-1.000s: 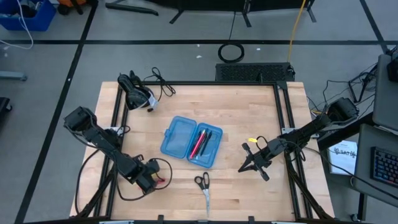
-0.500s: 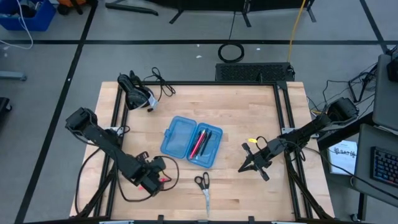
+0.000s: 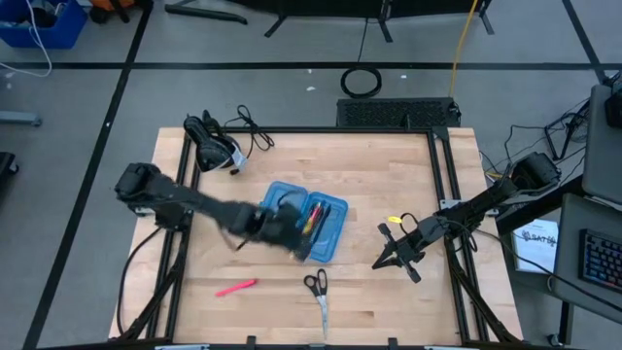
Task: Pick & place school supplies into a supply box
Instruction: Put the yellow pen into the supply box, then put the pink pen into the supply box, then put the scissors into the supply box
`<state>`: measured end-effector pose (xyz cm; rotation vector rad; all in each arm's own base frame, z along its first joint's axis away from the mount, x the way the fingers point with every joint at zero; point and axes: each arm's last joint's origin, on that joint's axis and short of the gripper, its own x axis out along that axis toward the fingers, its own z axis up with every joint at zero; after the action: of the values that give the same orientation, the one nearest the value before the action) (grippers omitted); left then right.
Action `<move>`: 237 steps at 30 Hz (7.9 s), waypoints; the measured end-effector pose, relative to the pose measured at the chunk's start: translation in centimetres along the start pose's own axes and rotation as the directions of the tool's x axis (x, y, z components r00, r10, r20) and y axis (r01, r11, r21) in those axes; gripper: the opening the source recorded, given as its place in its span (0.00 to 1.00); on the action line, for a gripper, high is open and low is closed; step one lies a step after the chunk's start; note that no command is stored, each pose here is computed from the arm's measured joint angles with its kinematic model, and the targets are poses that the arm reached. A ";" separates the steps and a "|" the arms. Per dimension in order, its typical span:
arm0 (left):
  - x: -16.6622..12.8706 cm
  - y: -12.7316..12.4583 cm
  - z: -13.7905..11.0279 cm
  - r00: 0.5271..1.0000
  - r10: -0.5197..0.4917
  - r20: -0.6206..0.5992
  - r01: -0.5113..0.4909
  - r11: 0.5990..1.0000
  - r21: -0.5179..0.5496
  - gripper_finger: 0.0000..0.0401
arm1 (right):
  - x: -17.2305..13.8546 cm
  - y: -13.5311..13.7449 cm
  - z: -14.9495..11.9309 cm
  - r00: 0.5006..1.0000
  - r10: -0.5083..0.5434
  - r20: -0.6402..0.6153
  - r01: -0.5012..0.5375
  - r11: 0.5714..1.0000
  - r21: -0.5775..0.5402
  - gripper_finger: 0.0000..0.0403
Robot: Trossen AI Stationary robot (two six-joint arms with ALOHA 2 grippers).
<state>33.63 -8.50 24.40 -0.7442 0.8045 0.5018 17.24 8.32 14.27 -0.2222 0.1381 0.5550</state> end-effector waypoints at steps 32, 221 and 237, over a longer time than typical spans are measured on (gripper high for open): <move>12.0 5.1 4.7 0.984 -0.041 -0.175 0.000 0.974 -0.228 0.28 | 0.0 0.1 -0.3 1.000 0.009 -0.030 -0.008 0.998 0.057 0.00; -2.3 18.8 -13.5 0.810 -0.434 0.394 -0.010 0.662 0.750 0.06 | 21.8 -5.5 8.9 0.729 -0.156 -0.667 0.685 0.153 0.713 0.21; -2.1 19.1 -13.7 0.830 -0.409 0.379 -0.029 0.647 0.762 0.07 | 22.4 -3.1 7.4 0.700 -0.047 -0.712 0.703 -0.126 0.700 0.32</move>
<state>13.66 -6.83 12.04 0.1070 0.3263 0.1111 38.25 18.93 17.75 1.1025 0.9341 -0.4287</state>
